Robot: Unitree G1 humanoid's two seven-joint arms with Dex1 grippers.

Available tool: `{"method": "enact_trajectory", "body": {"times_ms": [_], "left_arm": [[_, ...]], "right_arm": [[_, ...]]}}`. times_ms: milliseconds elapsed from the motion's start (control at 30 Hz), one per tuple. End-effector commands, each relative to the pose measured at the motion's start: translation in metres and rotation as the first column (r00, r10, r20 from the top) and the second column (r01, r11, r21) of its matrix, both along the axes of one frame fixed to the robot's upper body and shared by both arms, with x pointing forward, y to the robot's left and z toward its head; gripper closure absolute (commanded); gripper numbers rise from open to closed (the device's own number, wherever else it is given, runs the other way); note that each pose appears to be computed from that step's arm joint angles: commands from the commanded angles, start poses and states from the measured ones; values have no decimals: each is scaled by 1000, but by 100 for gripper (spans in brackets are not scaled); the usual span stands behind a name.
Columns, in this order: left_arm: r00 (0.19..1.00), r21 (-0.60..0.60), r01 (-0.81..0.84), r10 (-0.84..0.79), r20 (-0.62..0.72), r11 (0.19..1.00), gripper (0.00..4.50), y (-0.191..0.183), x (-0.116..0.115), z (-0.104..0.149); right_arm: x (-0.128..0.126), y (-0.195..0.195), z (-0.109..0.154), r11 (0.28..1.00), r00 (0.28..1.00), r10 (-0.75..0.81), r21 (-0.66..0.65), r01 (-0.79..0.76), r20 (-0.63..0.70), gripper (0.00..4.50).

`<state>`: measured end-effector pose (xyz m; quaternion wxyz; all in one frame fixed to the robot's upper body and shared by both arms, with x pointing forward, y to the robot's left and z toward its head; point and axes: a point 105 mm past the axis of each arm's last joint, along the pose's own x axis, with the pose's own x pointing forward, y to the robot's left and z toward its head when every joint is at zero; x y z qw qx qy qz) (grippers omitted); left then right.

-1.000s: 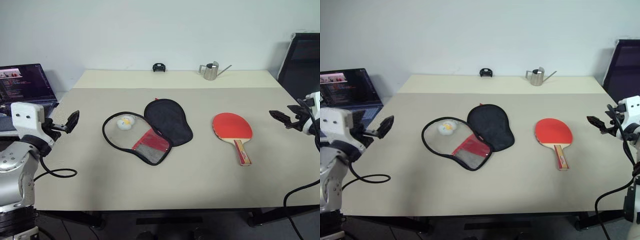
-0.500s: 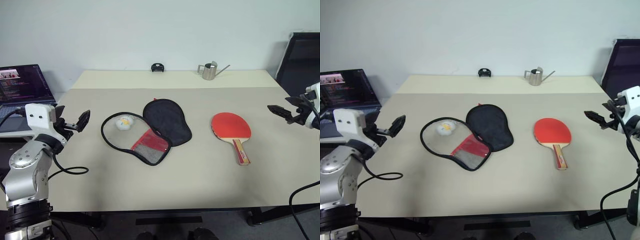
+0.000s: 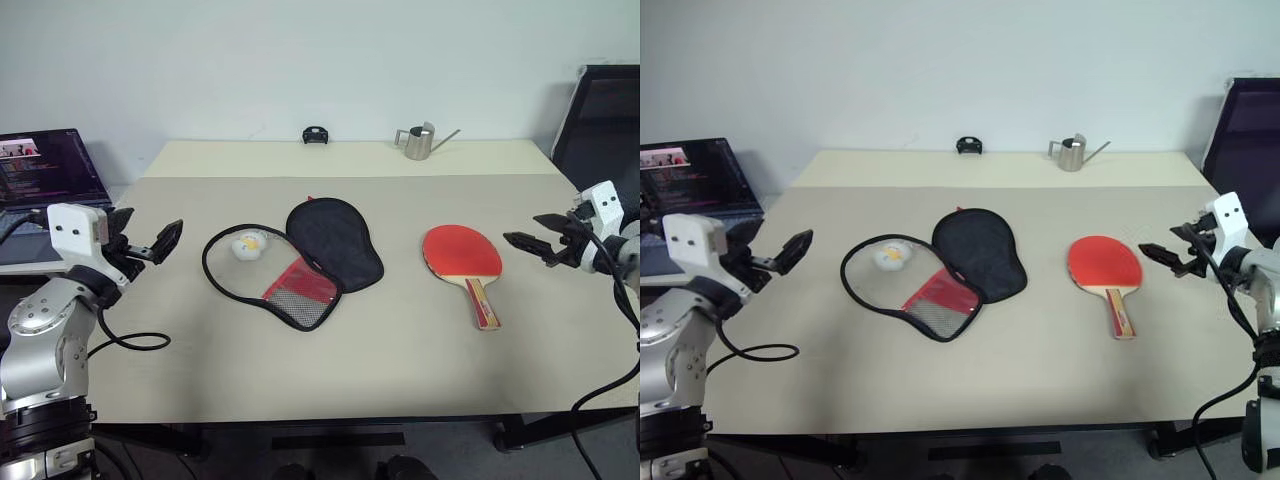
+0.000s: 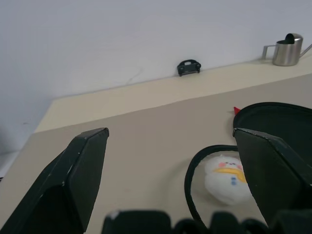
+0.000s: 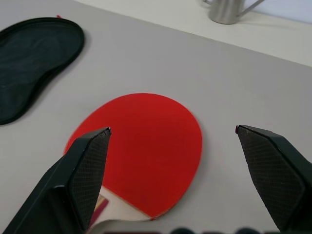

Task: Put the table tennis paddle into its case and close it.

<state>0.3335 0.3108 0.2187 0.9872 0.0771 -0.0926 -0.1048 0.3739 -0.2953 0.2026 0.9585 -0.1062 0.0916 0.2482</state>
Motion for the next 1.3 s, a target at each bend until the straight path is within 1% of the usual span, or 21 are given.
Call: {"method": "enact_trajectory", "body": {"times_ms": [33, 167, 300, 467, 567, 700, 800, 967, 1033, 1133, 1300], "left_arm": [[993, 12, 117, -118, 21, 993, 5, -16, -3, 17], [975, 0, 220, -220, -14, 976, 5, -31, -3, 18], [954, 19, 296, -295, -51, 955, 5, -43, 1, 17], [934, 23, 353, -351, -65, 935, 5, -47, 7, 23], [911, 8, 404, -401, -99, 915, 5, -51, 7, 20], [910, 25, 403, -398, -113, 915, 5, -52, 11, 19], [909, 27, 409, -404, -105, 912, 5, -53, 11, 22], [902, 28, 424, -419, -106, 905, 5, -56, 10, 22], [894, 30, 439, -433, -113, 898, 5, -59, 8, 21], [894, 34, 439, -433, -117, 898, 5, -58, 7, 21], [898, 39, 430, -423, -118, 902, 5, -58, 6, 21]], "right_arm": [[-4, 28, 8, 996, 996, 89, 15, -89, -8, 0], [-4, 65, 8, 981, 984, 175, 85, -173, -14, 0], [-4, 97, 3, 960, 967, 254, 128, -250, -15, 0], [1, 131, -3, 937, 951, 307, 180, -298, -26, 0], [4, 146, -9, 929, 942, 331, 196, -315, -55, 0], [10, 160, -19, 931, 940, 332, 187, -314, -77, 0], [16, 175, -27, 929, 937, 334, 204, -308, -107, 0], [27, 201, -39, 933, 938, 325, 203, -297, -121, 0], [36, 209, -44, 942, 946, 302, 193, -275, -122, 0], [53, 216, -52, 965, 966, 226, 164, -205, -123, 0], [73, 216, -64, 988, 984, 131, 103, -119, -118, 0]]}}
